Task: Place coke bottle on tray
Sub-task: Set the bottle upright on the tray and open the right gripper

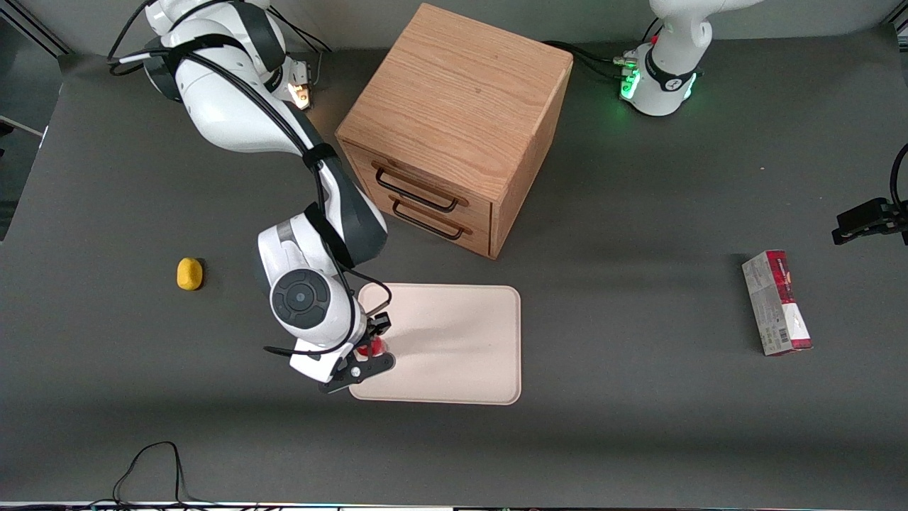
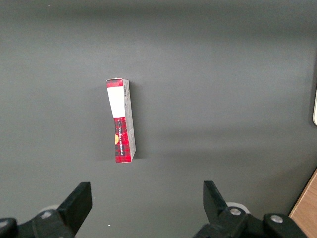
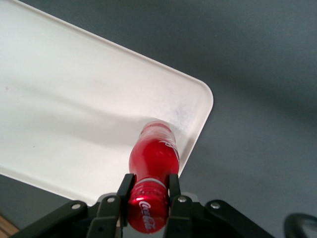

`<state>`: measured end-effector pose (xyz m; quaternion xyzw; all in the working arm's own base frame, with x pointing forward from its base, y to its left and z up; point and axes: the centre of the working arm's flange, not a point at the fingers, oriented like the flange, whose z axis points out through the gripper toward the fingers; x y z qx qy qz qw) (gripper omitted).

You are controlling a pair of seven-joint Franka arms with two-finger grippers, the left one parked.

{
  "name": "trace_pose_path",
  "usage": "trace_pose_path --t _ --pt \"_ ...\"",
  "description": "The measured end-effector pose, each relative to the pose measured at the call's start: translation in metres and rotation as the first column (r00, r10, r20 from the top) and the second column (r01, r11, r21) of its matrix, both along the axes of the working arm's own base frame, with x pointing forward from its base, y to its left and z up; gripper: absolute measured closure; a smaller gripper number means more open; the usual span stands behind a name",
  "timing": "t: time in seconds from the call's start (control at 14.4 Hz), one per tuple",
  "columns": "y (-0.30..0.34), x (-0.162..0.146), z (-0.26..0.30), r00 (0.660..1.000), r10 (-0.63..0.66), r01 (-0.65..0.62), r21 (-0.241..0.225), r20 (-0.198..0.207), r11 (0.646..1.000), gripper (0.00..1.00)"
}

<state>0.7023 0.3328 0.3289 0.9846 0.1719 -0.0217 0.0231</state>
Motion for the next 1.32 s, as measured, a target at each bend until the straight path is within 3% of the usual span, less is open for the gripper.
trace_pose_path --t 0.28,0.35,0.49,0.76,1.04,1.32 --pt "-0.001 0.003 -0.003 1.0 -0.002 0.002 0.005 0.013 1.0 0.68" --pt "-0.004 0.004 -0.003 1.0 -0.006 0.006 0.005 0.013 1.0 0.62" --pt "-0.009 0.007 -0.002 1.0 -0.012 0.012 0.006 0.015 1.0 0.47" --pt "-0.01 0.008 0.001 1.0 -0.013 0.013 0.009 0.021 1.0 0.03" --pt "-0.007 0.005 0.036 0.999 -0.009 0.008 0.024 0.05 1.0 0.0" --pt "-0.018 -0.017 0.118 1.0 -0.014 0.013 0.015 0.024 1.0 0.0"
